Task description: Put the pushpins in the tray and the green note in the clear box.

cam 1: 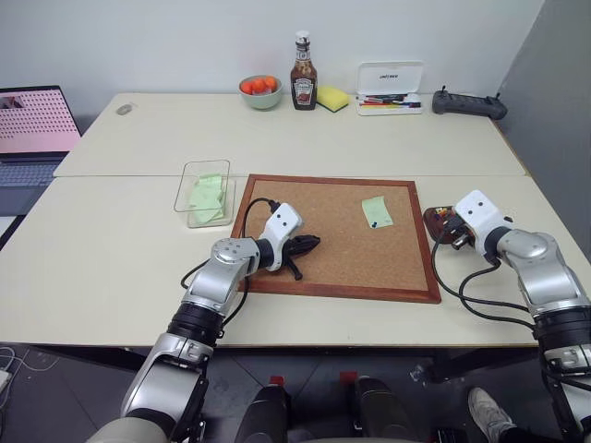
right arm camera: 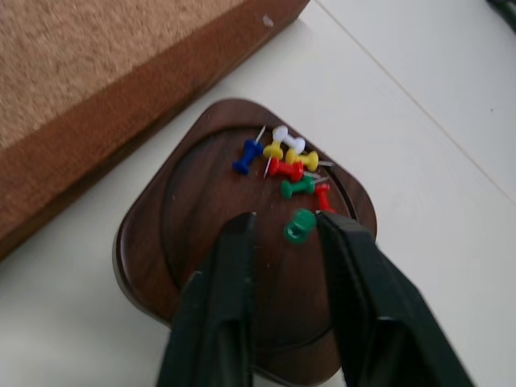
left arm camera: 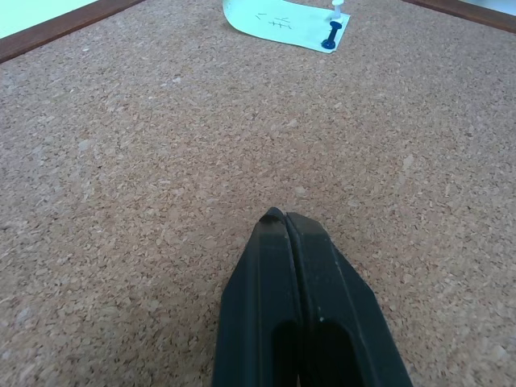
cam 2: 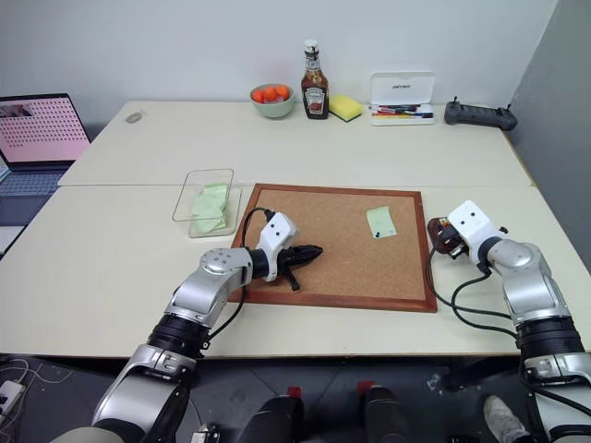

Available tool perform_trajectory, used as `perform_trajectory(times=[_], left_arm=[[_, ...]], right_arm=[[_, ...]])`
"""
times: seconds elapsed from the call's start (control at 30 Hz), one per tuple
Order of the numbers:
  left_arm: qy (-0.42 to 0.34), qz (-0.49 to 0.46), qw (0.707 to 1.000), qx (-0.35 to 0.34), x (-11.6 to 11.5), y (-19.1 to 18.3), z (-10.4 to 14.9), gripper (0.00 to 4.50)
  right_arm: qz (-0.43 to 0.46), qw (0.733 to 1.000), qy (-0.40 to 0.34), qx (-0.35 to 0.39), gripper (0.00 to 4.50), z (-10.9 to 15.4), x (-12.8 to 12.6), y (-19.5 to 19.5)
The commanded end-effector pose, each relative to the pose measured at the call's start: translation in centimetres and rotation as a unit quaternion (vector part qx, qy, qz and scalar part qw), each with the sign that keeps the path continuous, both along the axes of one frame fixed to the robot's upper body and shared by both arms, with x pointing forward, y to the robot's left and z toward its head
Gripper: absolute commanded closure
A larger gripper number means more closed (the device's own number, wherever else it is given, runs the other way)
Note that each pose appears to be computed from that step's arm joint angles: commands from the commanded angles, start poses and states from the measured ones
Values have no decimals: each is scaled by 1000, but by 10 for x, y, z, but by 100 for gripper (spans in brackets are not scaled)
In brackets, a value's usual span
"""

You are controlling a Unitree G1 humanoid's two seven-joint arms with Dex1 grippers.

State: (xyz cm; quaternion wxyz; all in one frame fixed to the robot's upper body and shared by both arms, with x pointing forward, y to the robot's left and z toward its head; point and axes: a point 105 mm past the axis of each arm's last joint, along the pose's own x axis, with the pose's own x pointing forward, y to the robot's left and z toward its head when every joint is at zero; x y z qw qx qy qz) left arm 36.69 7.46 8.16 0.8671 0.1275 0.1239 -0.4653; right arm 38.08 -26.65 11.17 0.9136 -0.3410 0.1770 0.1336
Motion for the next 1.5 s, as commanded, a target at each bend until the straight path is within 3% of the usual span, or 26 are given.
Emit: perform_trajectory(times=[0.03, 0.23, 0.37, 0.57, 0.77, 1.13, 1.23, 1.5], left_arm=[[44, 3, 998, 33, -8, 4, -29, 450], [43, 2, 998, 34, -8, 4, -29, 450], [42, 2, 999, 34, -8, 4, -28, 450], [43, 2, 998, 34, -7, 4, -29, 450], [43, 0, 998, 35, -7, 2, -29, 450], [41, 1, 998, 36, -7, 3, -28, 450], [41, 1, 998, 36, -8, 3, -28, 450], [42, 0, 998, 38, -9, 3, -30, 450]], right_arm=[[4, 1000, -28, -6, 216, 17, 4, 0], [-3, 999, -41, 10, 92, 28, 6, -2], [-8, 996, -72, 43, 28, 51, 8, -2], [31, 982, -54, 177, 28, 54, 0, 29], [86, 976, -28, 200, 28, 27, -6, 76], [98, 975, -49, 194, 28, 13, 13, 103], [95, 974, -51, 197, 75, 12, 17, 105], [97, 975, -41, 197, 267, 7, 18, 105]])
